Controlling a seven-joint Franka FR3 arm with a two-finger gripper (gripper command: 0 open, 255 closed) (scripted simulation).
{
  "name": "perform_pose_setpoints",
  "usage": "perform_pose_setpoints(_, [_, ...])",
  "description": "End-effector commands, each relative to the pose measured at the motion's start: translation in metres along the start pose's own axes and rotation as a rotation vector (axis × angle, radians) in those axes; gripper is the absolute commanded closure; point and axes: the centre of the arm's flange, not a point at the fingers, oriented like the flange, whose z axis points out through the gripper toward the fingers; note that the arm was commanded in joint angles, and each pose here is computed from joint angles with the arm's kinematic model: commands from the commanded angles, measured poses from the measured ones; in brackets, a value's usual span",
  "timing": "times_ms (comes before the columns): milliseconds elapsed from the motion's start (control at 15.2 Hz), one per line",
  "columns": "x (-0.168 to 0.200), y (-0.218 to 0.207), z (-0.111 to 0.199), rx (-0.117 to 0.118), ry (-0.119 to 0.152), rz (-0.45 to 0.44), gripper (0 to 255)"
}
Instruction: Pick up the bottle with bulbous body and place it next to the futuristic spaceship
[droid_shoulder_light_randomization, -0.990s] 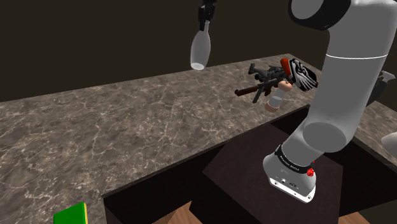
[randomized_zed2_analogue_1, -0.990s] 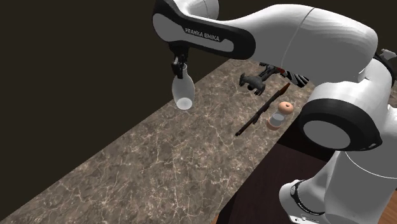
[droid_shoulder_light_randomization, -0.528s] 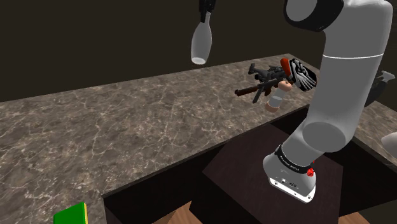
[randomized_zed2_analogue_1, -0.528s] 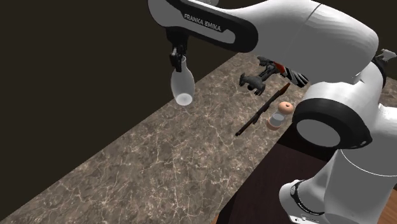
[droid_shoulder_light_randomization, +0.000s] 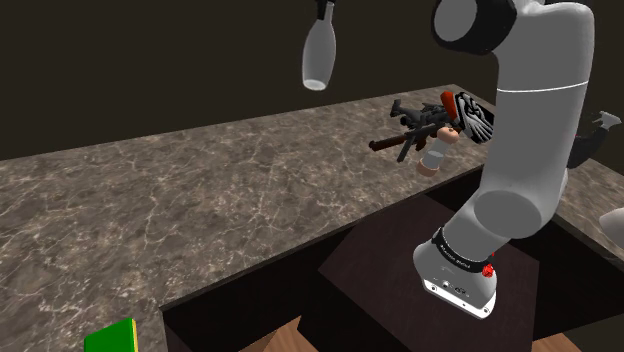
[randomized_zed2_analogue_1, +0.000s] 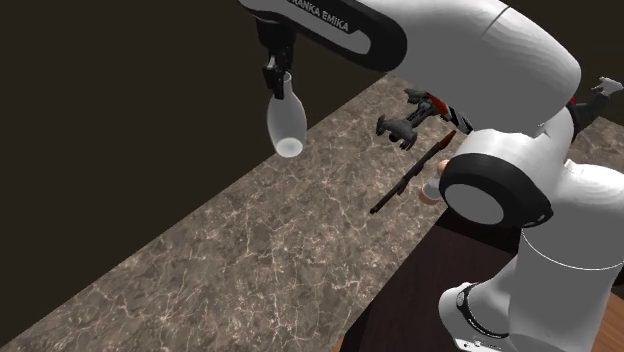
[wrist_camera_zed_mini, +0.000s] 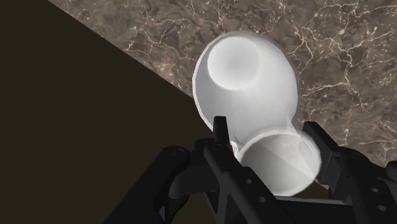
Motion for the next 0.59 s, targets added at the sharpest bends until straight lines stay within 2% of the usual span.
perform_pose_setpoints(0, [-0.001, 0.000, -0.011, 0.000, 0.000, 0.000, 255])
perform_pose_setpoints(66, [-0.001, 0.000, -0.011, 0.000, 0.000, 0.000, 255])
perform_pose_setpoints(528, [-0.087, 0.027, -0.031, 0.000, 0.000, 0.000, 255])
